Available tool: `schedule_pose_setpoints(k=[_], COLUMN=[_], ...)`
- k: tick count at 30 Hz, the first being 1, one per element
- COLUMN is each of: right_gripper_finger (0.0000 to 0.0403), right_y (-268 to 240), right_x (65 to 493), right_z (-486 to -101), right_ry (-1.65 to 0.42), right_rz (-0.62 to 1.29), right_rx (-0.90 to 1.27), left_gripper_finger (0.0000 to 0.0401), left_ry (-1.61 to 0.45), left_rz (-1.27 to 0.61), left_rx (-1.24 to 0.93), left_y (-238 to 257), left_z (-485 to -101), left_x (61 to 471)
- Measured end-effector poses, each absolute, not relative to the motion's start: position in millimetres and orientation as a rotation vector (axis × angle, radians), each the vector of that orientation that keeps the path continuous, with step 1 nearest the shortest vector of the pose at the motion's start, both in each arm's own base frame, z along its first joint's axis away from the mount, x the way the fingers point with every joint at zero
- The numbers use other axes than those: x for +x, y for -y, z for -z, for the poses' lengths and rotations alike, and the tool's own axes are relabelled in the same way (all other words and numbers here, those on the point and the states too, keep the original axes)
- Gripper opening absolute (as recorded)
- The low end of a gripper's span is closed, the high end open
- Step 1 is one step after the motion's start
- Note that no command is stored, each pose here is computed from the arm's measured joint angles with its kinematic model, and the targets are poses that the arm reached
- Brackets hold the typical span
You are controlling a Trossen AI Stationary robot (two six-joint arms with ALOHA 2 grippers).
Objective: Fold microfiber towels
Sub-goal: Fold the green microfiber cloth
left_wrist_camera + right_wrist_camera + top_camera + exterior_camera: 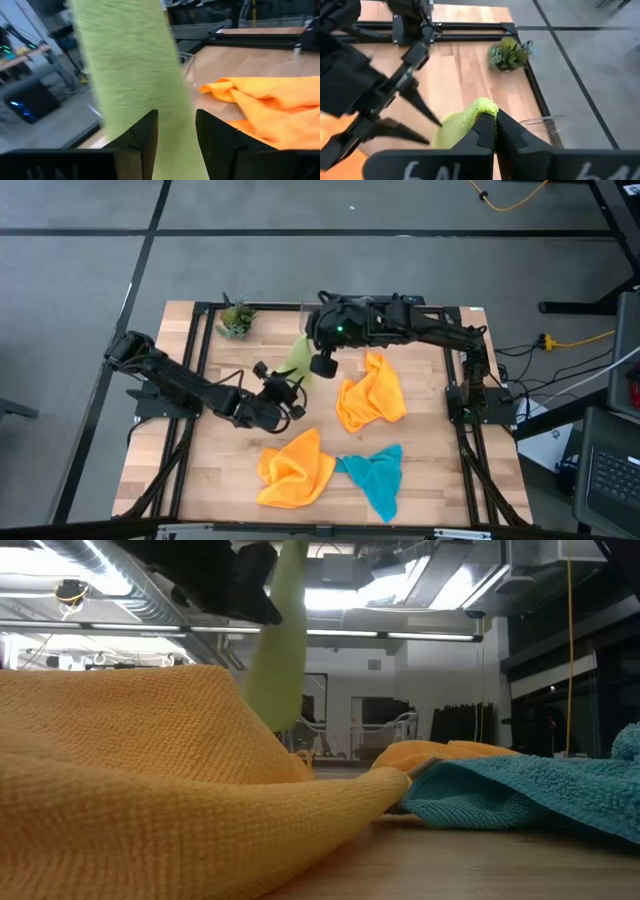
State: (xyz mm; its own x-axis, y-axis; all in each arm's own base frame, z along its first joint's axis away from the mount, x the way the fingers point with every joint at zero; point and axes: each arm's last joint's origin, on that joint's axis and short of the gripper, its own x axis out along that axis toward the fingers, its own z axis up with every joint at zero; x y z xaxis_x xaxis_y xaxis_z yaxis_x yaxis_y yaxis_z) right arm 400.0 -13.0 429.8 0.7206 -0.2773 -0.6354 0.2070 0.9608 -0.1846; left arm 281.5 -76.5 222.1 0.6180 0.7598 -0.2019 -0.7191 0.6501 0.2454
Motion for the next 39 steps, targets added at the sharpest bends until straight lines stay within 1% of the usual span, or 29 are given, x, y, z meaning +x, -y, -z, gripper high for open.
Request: schedule_pose_setpoints(k=[3,8,11,14,19,23,28,34,39], right_gripper_finger=[0.0003,0.0003,0.0003,0.0003,0.0003,0.0003,0.0003,0.0003,0.0003], right_y=[4.5,-6.7,-13.4,-20.2,-21.3,-20.7,-15.1,-10.6,-10.0], right_x=[398.1,392.9,392.6,395.9,403.6,405.1,402.1,397.1,397.3], right_z=[-427.2,-421.9,-421.2,-424.4,-433.2,-435.0,-431.5,-427.4,-414.4], right_ry=[-0.753,-0.828,-0.836,-0.785,-0.662,-0.64,-0.69,-0.743,-0.82], right_rz=[0.208,0.159,0.048,-0.087,-0.142,-0.084,0.104,0.278,0.299], right_rx=[-0.103,-0.109,-0.094,-0.072,-0.06,-0.07,-0.102,-0.094,-0.099], left_gripper_finger=[0.0126,0.0126,0.0126,0.0126,0.0126,0.0126,0.0126,0.0126,0.0126], left_ry=[-0.304,-0.321,-0.338,-0.372,-0.447,-0.478,-0.513,-0.655,-0.749], left_rz=[-0.864,-0.856,-0.856,-0.817,-0.649,-0.546,-0.479,-0.529,-0.582], left_rx=[0.151,0.133,0.119,0.081,-0.018,-0.056,-0.078,-0.173,-0.252], left_y=[77.1,71.0,62.1,49.4,32.2,32.7,48.4,56.5,59.0], left_z=[-221.0,-219.7,-219.1,-217.7,-214.7,-213.4,-210.1,-195.9,-187.7], left_x=[280.1,281.9,284.7,289.1,296.3,297.9,294.0,279.2,268.2])
